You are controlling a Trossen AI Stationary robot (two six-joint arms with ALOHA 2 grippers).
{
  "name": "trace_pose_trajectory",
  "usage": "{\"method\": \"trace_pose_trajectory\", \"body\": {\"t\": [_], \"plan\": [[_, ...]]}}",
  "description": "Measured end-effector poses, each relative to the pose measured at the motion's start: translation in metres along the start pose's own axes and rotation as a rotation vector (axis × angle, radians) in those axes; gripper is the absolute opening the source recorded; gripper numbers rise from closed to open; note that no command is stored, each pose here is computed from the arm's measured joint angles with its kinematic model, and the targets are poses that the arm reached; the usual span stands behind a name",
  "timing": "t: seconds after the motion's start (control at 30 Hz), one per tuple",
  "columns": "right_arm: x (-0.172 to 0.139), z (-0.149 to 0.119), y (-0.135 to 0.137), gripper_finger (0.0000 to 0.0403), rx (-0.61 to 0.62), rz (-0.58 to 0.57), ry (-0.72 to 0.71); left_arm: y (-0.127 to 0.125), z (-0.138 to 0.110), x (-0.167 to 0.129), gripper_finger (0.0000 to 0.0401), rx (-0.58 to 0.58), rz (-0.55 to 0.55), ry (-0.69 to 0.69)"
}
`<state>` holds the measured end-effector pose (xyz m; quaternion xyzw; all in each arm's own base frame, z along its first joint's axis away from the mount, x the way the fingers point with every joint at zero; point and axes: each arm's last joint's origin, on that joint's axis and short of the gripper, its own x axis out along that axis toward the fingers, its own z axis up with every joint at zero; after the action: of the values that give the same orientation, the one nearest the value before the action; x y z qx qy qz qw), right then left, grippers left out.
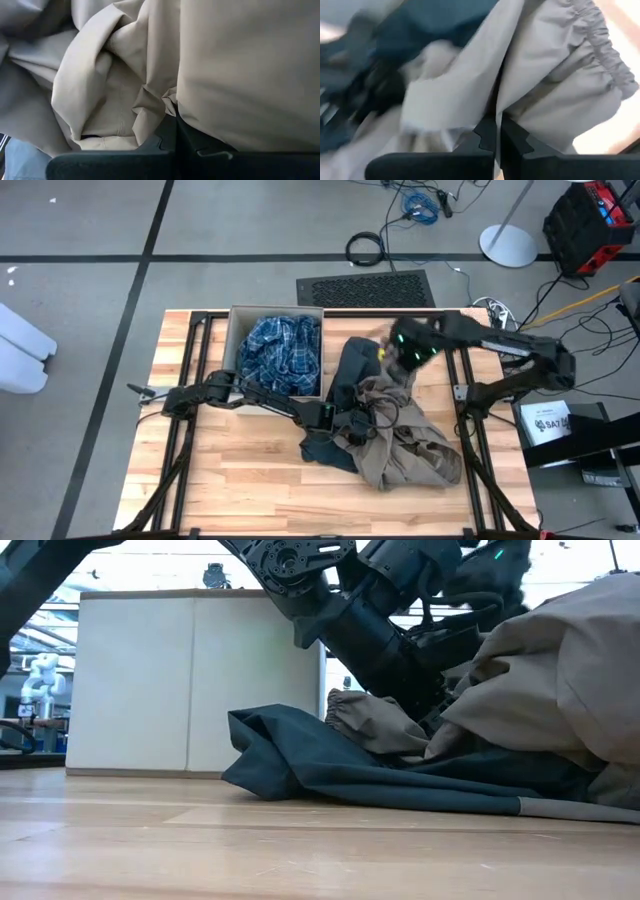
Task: Sort clothes
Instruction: Put the brown jacket into the white laundry bin
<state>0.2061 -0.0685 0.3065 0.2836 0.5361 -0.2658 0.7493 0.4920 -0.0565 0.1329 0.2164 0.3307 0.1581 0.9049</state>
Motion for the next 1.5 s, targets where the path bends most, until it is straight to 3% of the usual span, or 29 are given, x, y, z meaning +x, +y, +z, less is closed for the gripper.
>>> {"method": "trace_pose_trajectory", "body": {"t": [0.3,0.5,0.57,0.77,0.9,1.13,1.4,1.5], "plan": [[-0.007,-0.089,0.045,0.0000,-0.002,0.191,0.035,0.000,0.000,0.000,0.0000,0.002,0.002,0.002],[0.034,-0.132,0.076,0.0000,0.001,0.426,0.025,0.002,0.000,0.001,0.0000,0.001,0.037,0.010],[0.054,-0.139,0.080,0.0000,0.009,0.457,-0.004,0.003,0.000,0.000,0.0000,-0.003,0.039,0.007],[0.111,-0.155,0.068,0.0000,0.081,0.362,-0.032,0.010,0.008,-0.007,0.0000,-0.021,0.039,-0.011],[0.132,-0.162,0.057,0.0000,0.128,0.269,-0.045,0.011,0.013,-0.018,0.0014,-0.070,-0.045,-0.001],[0.139,-0.163,0.053,0.0000,0.118,0.230,-0.066,0.028,0.020,-0.058,0.0064,-0.128,-0.162,0.135],[0.139,-0.164,0.053,0.0000,0.092,0.236,-0.068,0.061,0.058,-0.126,0.0072,-0.195,-0.108,-0.003],[0.139,-0.164,0.054,0.0000,0.085,0.238,-0.065,0.069,0.056,-0.130,0.0072,-0.209,-0.187,0.028]]}}
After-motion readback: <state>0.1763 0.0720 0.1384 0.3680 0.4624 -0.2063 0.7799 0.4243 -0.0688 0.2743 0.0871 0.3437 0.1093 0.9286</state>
